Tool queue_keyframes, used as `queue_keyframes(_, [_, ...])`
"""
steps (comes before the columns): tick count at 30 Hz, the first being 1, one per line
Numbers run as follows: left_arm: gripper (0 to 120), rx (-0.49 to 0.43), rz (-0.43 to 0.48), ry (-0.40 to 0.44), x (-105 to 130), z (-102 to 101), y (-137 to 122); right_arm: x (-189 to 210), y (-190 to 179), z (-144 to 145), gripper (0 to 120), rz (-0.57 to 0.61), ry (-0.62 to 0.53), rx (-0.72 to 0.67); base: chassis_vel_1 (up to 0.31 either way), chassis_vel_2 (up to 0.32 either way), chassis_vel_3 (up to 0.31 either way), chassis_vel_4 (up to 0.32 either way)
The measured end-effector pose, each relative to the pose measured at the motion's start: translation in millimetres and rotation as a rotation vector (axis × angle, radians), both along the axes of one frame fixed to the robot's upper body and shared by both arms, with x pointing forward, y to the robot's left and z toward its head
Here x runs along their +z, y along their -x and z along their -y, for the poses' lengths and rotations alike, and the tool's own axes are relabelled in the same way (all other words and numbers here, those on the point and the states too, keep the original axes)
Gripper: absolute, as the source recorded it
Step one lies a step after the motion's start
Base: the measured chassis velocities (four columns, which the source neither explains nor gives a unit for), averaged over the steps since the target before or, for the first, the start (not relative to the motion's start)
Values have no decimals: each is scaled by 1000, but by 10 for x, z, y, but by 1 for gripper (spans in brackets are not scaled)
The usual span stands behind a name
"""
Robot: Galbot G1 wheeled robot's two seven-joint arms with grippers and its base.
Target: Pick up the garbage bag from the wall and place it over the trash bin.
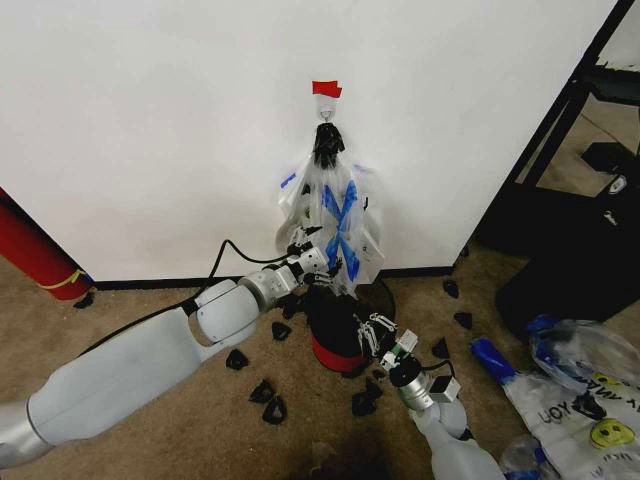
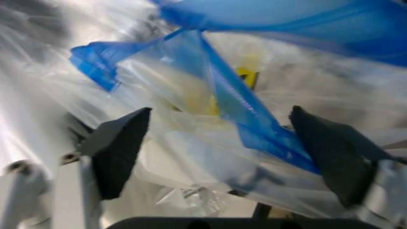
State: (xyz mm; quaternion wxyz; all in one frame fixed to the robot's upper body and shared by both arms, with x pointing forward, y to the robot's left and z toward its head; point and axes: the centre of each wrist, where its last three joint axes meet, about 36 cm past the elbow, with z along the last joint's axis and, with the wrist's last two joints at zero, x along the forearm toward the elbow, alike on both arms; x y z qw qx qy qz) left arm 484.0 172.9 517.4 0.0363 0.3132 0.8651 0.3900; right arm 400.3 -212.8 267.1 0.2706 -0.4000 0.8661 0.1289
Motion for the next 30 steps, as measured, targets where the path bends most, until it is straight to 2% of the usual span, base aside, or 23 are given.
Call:
queue_keyframes(3, [72, 20, 10, -5, 20, 9, 5, 10, 7, 3, 0, 2, -1, -2, 0, 0, 0, 0])
queue_keyframes(5, [61, 37, 18, -6, 18, 24, 36, 14, 19, 10, 0, 2, -2, -5, 0, 0, 0, 0])
queue_keyframes(11, [43, 76, 25, 9, 3, 41, 115, 12, 53, 18, 0, -2, -1, -8, 0, 0, 0, 0])
queue_keyframes(13, [32, 100, 28, 33, -10, 38, 165, 14, 67, 29, 0, -4, 0, -10, 0, 0, 0, 0])
queue_keyframes(17, [23, 124, 24, 66, -19, 26, 216, 9, 79, 36, 0, -7, 1, -12, 0, 0, 0, 0])
queue_keyframes(18, [15, 140, 21, 94, -27, 24, 247, 3, 89, 40, 0, -9, 2, -13, 0, 0, 0, 0])
queue_keyframes(23, [2, 167, 0, 204, -30, 21, 308, -31, 123, 58, 0, -20, 2, -22, 0, 0, 0, 0])
queue_keyframes(27, [0, 168, -75, 429, -59, 4, 371, -103, 180, 99, 0, -51, -17, -54, 0, 0, 0, 0])
queue_keyframes(28, [0, 164, -88, 461, -68, 0, 377, -112, 189, 105, 0, -55, -22, -58, 0, 0, 0, 0])
queue_keyframes(29, [0, 148, -138, 578, -104, -12, 395, -135, 217, 121, 0, -70, -40, -71, 0, 0, 0, 0])
queue_keyframes(30, [0, 148, -138, 578, -104, -12, 395, -135, 217, 121, 0, -70, -40, -71, 0, 0, 0, 0])
